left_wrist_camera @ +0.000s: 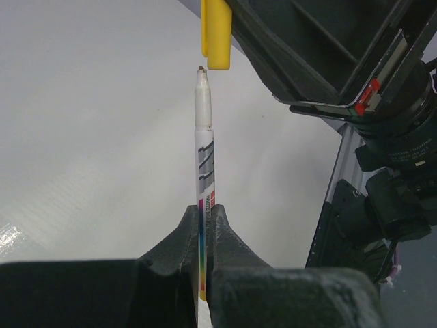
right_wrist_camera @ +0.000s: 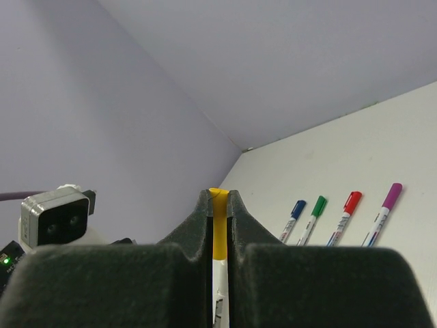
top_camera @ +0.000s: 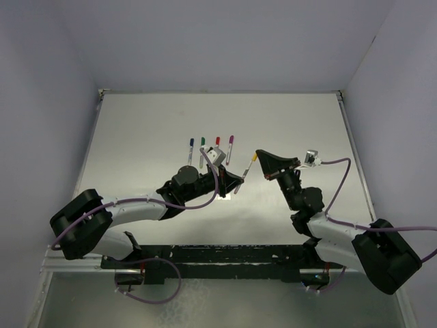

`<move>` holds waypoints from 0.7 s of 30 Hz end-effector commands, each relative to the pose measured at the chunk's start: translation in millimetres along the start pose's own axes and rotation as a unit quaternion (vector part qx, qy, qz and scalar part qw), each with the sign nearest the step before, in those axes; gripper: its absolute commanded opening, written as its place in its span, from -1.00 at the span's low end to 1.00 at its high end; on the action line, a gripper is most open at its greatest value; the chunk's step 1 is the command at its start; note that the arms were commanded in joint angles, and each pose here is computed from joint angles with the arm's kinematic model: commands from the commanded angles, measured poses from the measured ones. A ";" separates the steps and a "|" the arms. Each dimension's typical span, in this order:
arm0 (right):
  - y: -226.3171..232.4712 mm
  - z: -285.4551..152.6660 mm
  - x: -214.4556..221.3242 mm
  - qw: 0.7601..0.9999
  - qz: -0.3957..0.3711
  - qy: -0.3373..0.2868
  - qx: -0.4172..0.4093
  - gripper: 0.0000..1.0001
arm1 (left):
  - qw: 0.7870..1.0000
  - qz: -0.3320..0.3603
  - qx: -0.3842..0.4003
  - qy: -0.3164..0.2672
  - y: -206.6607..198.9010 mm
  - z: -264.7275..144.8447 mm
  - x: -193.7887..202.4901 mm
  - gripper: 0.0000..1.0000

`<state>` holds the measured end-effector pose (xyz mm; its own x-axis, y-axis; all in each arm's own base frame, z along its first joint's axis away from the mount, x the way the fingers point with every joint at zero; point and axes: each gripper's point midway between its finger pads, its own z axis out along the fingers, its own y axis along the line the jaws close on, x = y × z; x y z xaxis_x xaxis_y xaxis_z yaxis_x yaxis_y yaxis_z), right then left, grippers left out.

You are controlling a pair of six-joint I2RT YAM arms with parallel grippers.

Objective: Insert the pens into the pen caps

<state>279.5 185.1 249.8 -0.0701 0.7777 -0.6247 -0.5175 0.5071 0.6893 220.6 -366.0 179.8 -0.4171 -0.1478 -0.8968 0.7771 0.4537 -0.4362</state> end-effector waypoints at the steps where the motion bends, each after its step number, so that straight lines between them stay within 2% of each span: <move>1: 21.2 5.7 -16.0 0.999 0.008 -0.028 -0.039 -1.00 | 0.999 0.014 0.030 -0.033 -14.8 -2.1 -19.6 -1.00; 21: 20.0 6.8 -13.6 0.999 -0.014 -0.024 -0.042 -1.00 | 0.999 0.012 0.034 -0.033 -16.9 -6.3 -19.0 -1.00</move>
<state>279.3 189.4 246.7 -0.0799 0.7651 -0.6389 -0.5294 0.5105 0.6776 214.6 -365.1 176.0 -0.4257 -0.1336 -0.8950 0.7856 0.4363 -0.4388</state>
